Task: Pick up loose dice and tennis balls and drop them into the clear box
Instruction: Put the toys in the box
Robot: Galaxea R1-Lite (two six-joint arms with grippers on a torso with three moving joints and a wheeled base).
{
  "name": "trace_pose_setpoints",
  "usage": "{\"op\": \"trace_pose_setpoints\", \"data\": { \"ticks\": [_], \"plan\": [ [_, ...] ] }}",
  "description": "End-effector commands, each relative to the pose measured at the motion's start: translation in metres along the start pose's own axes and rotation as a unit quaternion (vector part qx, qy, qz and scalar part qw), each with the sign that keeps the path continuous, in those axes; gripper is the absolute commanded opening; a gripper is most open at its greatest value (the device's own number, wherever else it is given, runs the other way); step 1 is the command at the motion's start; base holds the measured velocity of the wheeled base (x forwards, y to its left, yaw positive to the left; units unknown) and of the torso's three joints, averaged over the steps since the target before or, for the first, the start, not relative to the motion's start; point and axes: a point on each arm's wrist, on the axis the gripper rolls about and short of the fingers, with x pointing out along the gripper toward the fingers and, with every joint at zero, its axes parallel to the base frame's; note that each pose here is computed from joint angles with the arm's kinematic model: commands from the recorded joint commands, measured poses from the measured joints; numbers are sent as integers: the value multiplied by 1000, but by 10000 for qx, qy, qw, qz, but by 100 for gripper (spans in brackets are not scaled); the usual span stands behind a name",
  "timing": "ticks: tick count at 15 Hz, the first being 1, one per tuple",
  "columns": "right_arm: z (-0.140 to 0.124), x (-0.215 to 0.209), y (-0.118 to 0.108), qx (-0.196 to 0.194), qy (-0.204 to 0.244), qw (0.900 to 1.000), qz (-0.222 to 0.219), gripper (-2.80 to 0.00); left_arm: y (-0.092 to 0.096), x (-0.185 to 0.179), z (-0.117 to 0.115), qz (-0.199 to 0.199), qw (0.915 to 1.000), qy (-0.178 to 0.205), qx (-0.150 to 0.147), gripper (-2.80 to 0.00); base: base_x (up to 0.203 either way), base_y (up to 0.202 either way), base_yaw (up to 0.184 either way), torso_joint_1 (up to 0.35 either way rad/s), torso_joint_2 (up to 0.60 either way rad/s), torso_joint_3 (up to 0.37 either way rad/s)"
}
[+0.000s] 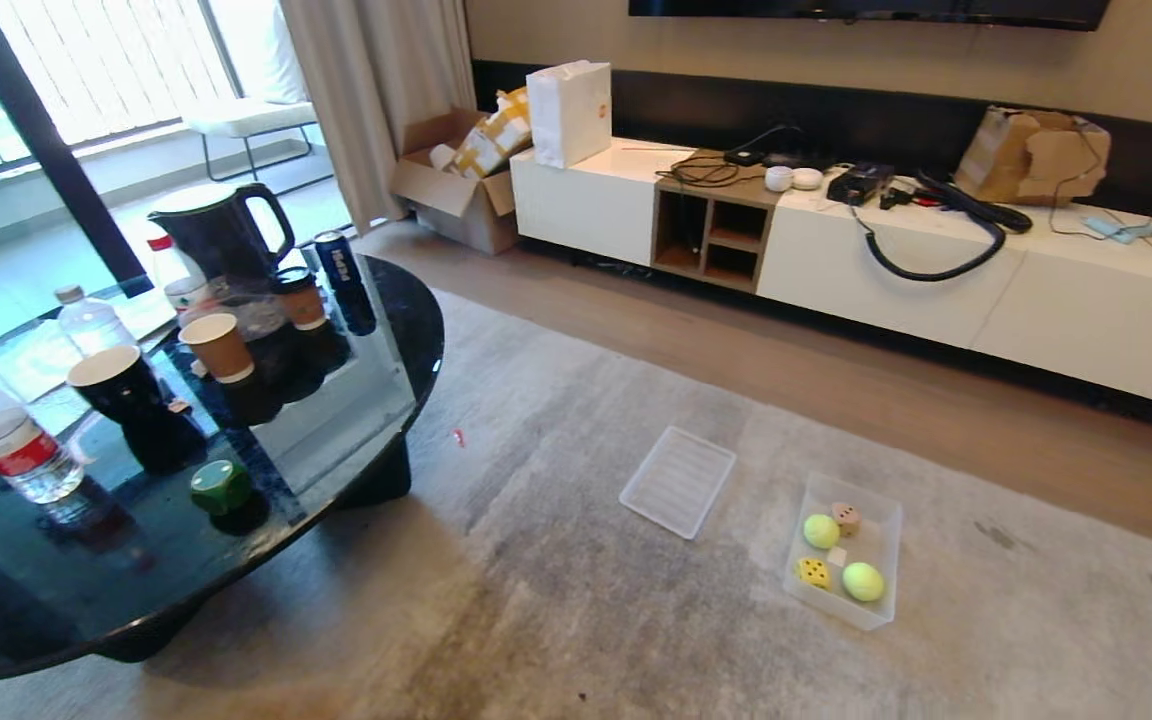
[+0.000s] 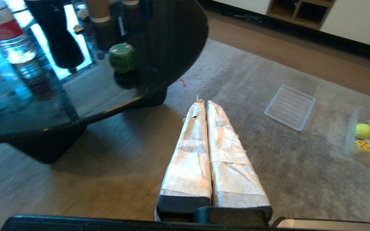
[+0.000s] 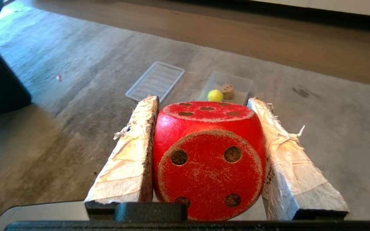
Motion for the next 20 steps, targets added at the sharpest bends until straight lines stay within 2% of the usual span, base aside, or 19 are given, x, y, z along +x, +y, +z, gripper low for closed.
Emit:
{"op": "trace_pose_setpoints", "data": {
  "ticks": [1, 8, 16, 20],
  "plan": [
    [0, 0, 0, 0, 14, 10000, 4, -280, 0, 0, 0, -3, 10000, 1, -1, -280, 3, 9, -144, -2, 3, -2],
    [0, 0, 0, 1, 5, 10000, 5, -280, 0, 0, 0, -4, 10000, -8, 30, -280, 8, 2, -27, 1, 1, 1],
    [0, 0, 0, 1, 12, 10000, -3, -280, 0, 0, 0, 5, 10000, 7, -16, -280, 178, 0, 1, 1, 1, 2],
    [0, 0, 0, 1, 7, 10000, 5, -280, 0, 0, 0, 20, 10000, 7, -24, -280, 28, 0, 0, 2, 0, 0]
  ]
}}
